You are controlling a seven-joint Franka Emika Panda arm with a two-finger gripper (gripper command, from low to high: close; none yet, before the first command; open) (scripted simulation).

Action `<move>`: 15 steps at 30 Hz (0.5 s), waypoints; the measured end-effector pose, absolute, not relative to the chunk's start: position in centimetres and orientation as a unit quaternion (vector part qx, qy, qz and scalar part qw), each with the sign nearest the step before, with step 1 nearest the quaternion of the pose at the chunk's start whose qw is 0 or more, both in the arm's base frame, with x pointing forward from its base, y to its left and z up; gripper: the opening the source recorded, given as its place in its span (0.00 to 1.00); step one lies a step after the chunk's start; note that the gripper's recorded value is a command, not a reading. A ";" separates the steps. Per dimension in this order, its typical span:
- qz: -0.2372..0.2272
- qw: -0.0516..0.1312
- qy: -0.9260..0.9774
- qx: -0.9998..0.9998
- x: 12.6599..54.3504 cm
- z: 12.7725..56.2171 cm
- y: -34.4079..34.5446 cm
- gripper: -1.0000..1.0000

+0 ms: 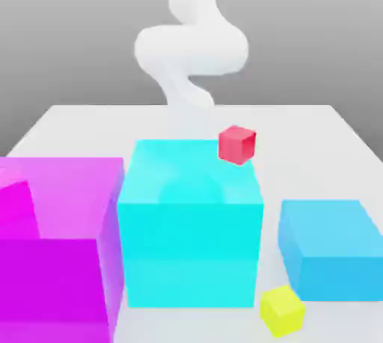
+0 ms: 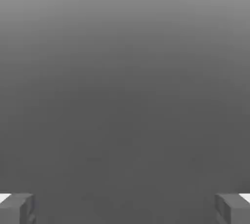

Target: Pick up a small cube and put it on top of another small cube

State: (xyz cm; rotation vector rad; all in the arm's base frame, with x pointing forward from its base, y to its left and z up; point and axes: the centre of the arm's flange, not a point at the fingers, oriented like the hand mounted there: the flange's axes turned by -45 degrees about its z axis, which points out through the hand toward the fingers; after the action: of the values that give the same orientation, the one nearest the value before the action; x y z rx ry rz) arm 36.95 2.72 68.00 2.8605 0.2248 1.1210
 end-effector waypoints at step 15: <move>0.170 0.138 0.587 0.779 41.7 45.6 19.9 0.50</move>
State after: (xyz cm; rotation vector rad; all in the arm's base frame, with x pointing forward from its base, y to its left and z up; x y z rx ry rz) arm 41.72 19.88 45.58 2.2534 1.6984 0.4923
